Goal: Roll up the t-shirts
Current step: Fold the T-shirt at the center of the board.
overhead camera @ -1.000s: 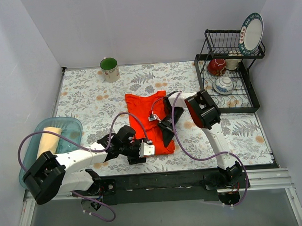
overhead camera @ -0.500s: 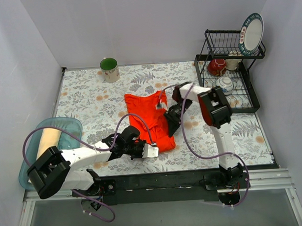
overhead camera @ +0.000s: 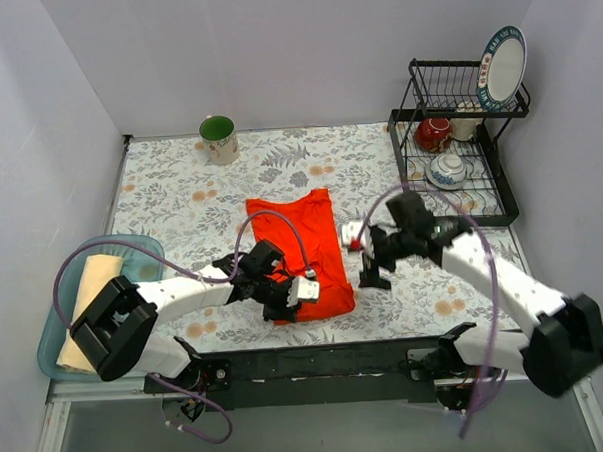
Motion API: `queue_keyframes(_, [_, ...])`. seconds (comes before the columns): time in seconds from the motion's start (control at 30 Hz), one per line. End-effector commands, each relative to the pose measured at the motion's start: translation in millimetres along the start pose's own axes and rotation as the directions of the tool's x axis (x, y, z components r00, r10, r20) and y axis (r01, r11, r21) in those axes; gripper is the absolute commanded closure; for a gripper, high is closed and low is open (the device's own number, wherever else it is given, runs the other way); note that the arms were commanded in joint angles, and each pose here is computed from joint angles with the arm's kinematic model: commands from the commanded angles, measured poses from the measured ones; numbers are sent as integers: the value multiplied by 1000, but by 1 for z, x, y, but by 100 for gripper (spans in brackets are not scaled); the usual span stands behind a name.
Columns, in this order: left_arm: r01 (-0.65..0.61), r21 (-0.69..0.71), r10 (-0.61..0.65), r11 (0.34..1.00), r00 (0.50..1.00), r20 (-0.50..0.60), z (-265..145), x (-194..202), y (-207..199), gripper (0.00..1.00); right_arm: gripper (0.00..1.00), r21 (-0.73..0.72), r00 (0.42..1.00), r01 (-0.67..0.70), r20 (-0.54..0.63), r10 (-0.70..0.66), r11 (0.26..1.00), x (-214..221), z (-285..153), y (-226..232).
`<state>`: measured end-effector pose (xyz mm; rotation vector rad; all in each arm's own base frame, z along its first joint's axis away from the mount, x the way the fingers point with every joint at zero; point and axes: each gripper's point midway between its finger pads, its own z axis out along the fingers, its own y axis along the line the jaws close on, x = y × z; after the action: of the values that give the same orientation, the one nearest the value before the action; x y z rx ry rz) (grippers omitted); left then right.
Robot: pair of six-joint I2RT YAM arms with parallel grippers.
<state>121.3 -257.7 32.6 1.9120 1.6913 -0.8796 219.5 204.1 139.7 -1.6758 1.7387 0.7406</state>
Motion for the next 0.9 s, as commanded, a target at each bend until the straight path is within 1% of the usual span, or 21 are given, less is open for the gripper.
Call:
queue_keyframes(0.0, [165,142,-176,976,982,72,-7,-15,-16,92,1,256,948,270,98,-303,928,-24,14,17])
queue_keyframes(0.03, [173,152,-187,973,979,80,-9,-19,-14,92,1,281,935,297,109,-338,913,-18,13,30])
queue_keyframes(0.1, [235,195,-250,952,967,58,-9,-14,-15,92,2,239,904,367,138,-405,899,-22,22,54])
queue_keyframes(0.13, [252,226,-273,941,960,65,-11,-20,-16,92,2,198,901,385,133,-413,902,-15,26,66])
queue_keyframes(0.17, [262,236,-285,936,956,70,-12,-21,-15,92,4,164,887,417,141,-440,894,-18,32,78])
queue_keyframes(0.33, [282,251,-310,926,947,81,-11,-24,-5,92,10,120,876,450,136,-464,885,-15,53,90])
queue_keyframes(0.4, [290,255,-321,922,943,87,-11,-26,1,92,14,89,857,484,152,-492,870,-18,59,97])
queue_keyframes(0.43, [306,260,-337,916,938,83,-10,-25,3,92,16,55,856,493,149,-496,868,-15,66,103])
queue_keyframes(0.5, [311,260,-345,914,933,99,-12,-30,9,92,18,34,857,496,140,-496,867,-10,72,106])
queue_keyframes(0.53, [310,261,-345,914,933,102,-12,-30,10,92,18,24,868,482,124,-481,876,-4,76,105])
queue_keyframes(0.77, [322,262,-360,910,926,111,-17,-33,13,92,21,43,882,463,69,-465,885,19,93,101])
queue_keyframes(0.8, [321,266,-359,909,927,112,-18,-33,12,92,22,61,879,468,75,-472,882,17,95,98])
queue_keyframes(0.87, [322,267,-361,908,926,111,-18,-33,11,92,26,67,884,460,58,-464,885,23,99,96])
